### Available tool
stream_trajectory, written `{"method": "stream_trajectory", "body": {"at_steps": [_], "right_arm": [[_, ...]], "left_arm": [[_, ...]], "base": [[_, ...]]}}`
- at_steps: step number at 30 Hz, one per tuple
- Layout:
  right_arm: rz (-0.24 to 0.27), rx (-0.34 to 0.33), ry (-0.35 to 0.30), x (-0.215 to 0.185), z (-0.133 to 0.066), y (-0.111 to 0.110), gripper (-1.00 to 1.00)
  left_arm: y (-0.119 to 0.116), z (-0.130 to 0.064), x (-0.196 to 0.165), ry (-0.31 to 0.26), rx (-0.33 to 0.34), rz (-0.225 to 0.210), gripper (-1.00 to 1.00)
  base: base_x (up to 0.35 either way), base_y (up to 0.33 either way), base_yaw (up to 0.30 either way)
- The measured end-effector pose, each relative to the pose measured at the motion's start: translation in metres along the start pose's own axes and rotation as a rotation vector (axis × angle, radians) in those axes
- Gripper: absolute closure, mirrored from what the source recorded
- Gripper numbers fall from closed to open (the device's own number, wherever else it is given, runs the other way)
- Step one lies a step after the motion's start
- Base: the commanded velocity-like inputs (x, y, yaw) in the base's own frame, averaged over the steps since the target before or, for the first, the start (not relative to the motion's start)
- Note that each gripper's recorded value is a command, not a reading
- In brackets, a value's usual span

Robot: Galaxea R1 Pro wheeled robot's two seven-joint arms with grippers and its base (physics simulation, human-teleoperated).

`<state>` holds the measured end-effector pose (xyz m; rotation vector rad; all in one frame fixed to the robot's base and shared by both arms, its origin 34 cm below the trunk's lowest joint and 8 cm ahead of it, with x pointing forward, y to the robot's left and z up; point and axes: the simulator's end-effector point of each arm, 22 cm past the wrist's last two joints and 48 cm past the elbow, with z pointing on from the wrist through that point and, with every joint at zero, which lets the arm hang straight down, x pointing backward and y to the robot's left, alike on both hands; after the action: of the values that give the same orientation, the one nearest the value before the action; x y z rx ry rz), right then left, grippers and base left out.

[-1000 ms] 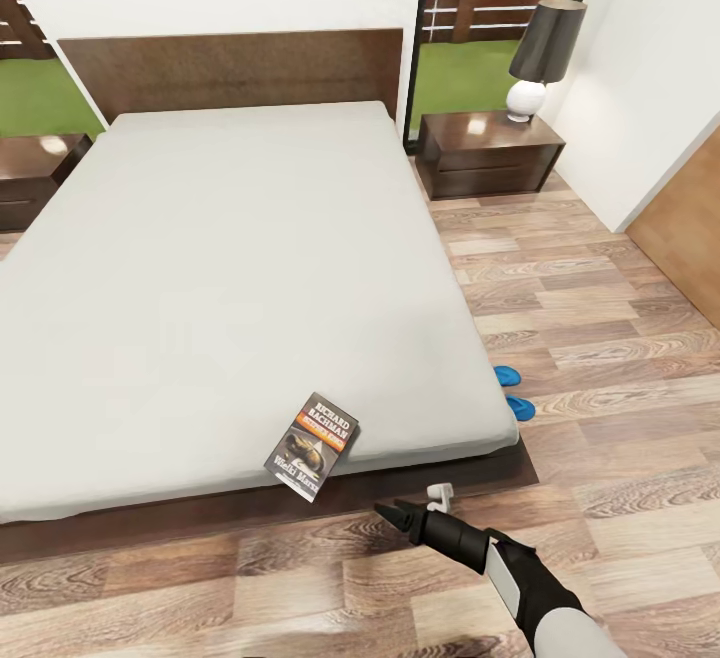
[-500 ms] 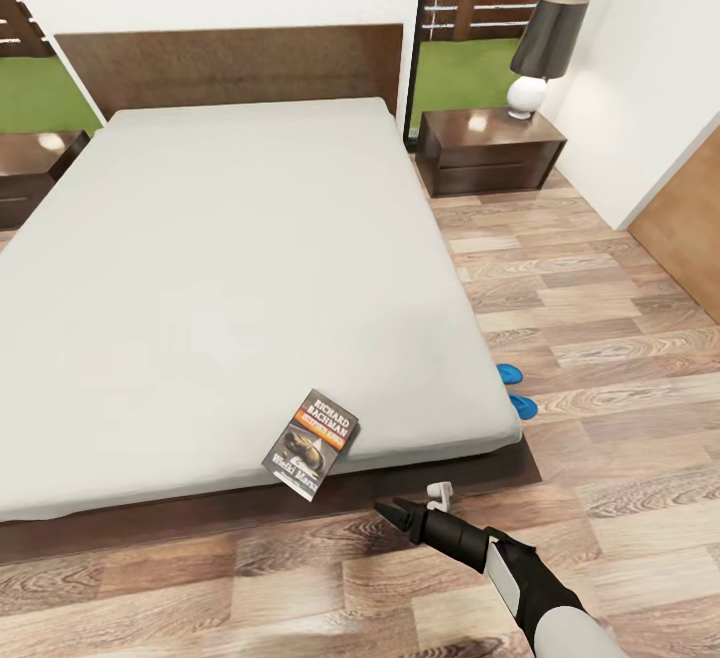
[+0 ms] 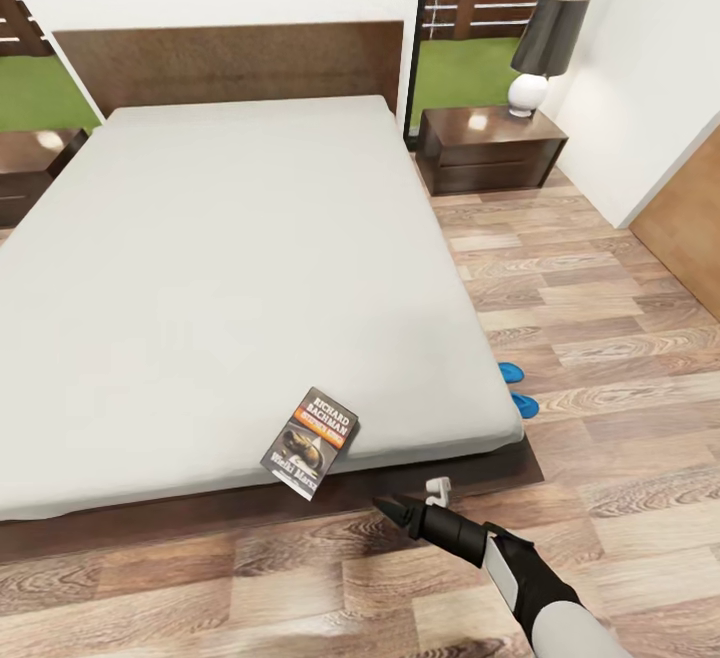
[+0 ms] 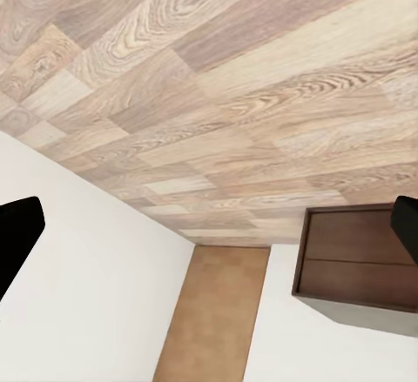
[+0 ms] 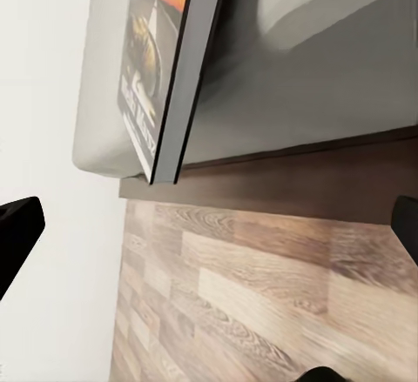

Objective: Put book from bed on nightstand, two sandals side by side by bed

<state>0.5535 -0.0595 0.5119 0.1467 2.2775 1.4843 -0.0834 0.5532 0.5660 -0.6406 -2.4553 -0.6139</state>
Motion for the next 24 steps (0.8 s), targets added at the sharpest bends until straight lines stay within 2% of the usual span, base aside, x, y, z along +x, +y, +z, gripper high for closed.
{"method": "stream_trajectory", "body": {"at_steps": [7, 15, 24], "right_arm": [[-0.005, -0.027, -0.004, 0.000, 0.007, -0.004, -1.00], [-0.011, -0.037, -0.006, -0.003, 0.009, -0.001, -1.00], [-0.013, -0.064, -0.007, 0.002, 0.014, -0.010, -1.00]], "left_arm": [[-0.004, 0.010, -0.006, 0.000, 0.001, 0.000, -1.00], [-0.005, 0.010, -0.006, 0.001, 0.002, 0.000, -1.00], [-0.010, 0.023, -0.015, 0.002, 0.002, 0.000, -1.00]], "base": [[0.000, 0.000, 0.000], [0.000, 0.000, 0.000], [0.000, 0.000, 0.000]]}}
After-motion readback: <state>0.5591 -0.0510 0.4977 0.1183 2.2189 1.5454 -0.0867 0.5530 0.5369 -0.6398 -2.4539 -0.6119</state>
